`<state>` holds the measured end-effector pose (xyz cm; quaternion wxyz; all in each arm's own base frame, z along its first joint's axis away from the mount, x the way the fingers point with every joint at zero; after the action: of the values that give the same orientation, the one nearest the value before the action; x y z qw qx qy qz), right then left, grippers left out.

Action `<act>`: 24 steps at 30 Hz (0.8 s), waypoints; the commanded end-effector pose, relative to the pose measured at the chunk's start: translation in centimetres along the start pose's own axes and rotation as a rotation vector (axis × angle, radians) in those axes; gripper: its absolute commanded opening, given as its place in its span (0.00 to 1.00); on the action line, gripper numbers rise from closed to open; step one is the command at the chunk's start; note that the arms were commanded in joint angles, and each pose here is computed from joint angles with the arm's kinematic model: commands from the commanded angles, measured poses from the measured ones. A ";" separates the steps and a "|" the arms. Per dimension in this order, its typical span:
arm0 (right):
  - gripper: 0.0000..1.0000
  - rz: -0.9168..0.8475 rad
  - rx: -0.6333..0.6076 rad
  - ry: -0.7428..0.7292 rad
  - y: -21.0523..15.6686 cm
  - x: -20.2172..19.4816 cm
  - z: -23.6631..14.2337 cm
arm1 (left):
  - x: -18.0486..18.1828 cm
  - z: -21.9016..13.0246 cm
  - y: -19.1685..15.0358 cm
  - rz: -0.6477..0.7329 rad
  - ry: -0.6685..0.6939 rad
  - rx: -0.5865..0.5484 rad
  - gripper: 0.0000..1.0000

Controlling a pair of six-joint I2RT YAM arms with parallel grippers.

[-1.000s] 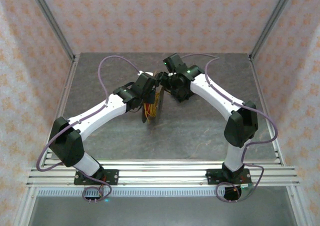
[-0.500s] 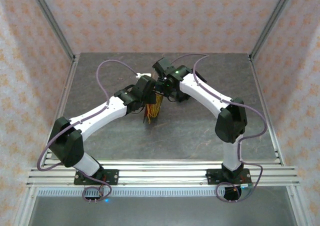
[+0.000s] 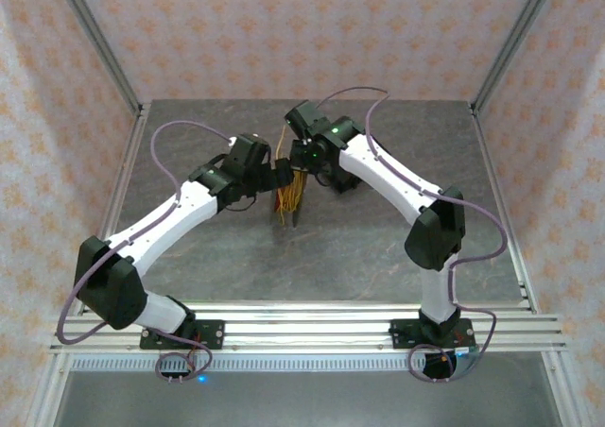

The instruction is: Wrap the cables

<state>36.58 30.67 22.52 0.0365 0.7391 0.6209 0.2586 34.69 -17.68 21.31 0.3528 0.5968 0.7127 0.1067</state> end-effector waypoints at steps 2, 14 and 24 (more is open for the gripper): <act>0.00 -0.087 -0.028 -0.166 0.6 -2.5 1.5 | -7.8 -6.7 5.6 -0.105 -0.488 -0.118 0.99; 0.00 -0.134 -0.006 -0.242 1.3 -2.4 2.1 | -9.5 -8.3 5.7 0.012 -0.659 -0.065 0.97; 0.00 -0.146 0.016 -0.214 1.2 -1.8 2.9 | -12.0 -10.3 4.9 0.074 -0.961 -0.122 0.99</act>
<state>37.94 28.60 22.62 0.0976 0.7199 0.6603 0.1903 34.77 -20.39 21.37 0.4557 0.5705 0.6774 -0.0895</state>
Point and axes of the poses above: each hand's point on the last joint's axis, 136 mm out from that joint toward the fingers, its own z axis out along the fingers, its own x axis along the line the jaws close on, y = z × x, the point moved 2 cm from there along -z, back along the fingers, and after that the axes turned 6 degrees about z, right-handed, at the moved point
